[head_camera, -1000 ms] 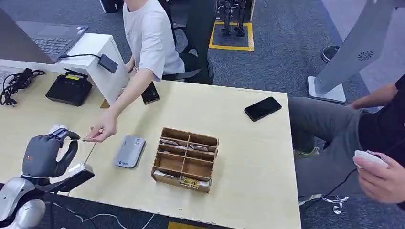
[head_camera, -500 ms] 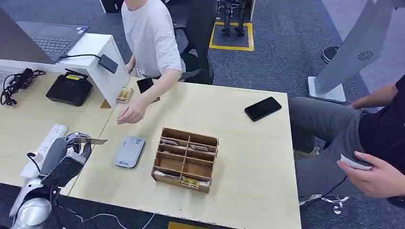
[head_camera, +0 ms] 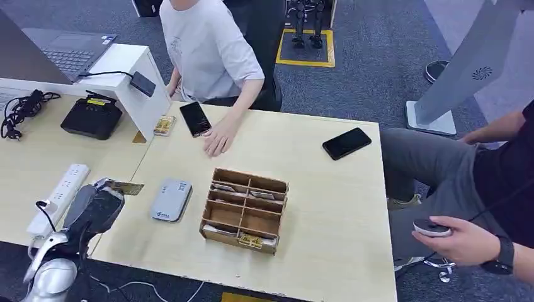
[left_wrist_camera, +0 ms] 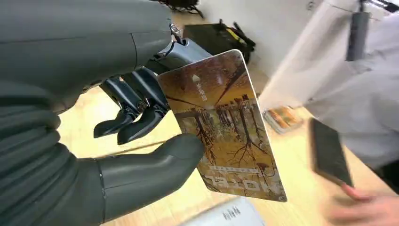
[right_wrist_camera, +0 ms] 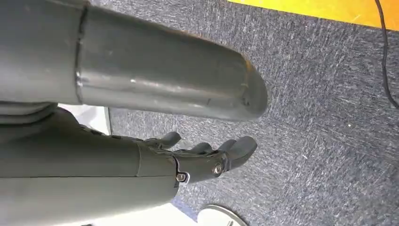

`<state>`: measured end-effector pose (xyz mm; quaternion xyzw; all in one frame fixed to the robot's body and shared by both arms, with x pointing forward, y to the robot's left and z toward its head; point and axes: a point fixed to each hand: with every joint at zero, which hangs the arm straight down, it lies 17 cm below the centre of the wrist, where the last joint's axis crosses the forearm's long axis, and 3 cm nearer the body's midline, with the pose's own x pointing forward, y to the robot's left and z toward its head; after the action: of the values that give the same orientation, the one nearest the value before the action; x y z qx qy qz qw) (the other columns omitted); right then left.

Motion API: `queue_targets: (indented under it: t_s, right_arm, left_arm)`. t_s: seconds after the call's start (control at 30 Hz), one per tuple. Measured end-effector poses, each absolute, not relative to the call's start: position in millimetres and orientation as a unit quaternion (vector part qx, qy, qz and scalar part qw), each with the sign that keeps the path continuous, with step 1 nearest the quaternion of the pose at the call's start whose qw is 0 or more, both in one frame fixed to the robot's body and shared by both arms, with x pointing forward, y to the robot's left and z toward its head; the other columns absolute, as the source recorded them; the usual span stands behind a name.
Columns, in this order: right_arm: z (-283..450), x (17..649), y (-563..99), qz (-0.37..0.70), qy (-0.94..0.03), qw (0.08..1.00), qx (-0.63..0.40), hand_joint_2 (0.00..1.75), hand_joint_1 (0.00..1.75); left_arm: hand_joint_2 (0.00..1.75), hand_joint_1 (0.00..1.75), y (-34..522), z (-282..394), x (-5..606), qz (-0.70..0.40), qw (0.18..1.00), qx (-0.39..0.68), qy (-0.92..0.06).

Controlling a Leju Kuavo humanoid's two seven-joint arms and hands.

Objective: Pass the card to the sensor for recognition and then transmit it.

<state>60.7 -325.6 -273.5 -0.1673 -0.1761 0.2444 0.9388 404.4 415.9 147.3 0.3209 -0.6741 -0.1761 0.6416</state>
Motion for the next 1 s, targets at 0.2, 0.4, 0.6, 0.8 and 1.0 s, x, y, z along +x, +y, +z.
queue_targets:
  t_s: [0.2, 0.4, 0.6, 0.8, 1.0]
  right_arm:
    - [-273.6, 60.1, -325.6, 0.244, -0.174, 0.939, -0.168, 0.00, 0.00]
    - [-273.5, 60.9, -326.3, 0.244, -0.174, 0.939, -0.170, 0.00, 0.00]
    - [-273.7, 60.6, -326.4, 0.245, -0.173, 0.939, -0.170, 0.00, 0.00]
    - [-273.2, 63.3, -325.9, 0.247, -0.176, 0.938, -0.171, 0.00, 0.00]
    - [-273.1, 63.9, -325.4, 0.247, -0.177, 0.937, -0.171, 0.00, 0.00]
  left_arm:
    - [1.75, 1.75, 420.8, 134.4, 409.6, -0.168, 0.653, 0.332, -0.659]
    - [1.75, 1.75, 429.3, 116.6, 415.1, -0.156, 0.676, 0.347, -0.631]
    - [1.75, 1.75, 422.6, 101.7, 416.8, -0.142, 0.693, 0.331, -0.625]
    - [1.75, 1.75, 397.2, 89.3, 418.6, -0.159, 0.696, 0.325, -0.620]
    - [1.75, 1.75, 364.9, 77.2, 419.5, -0.182, 0.702, 0.307, -0.616]
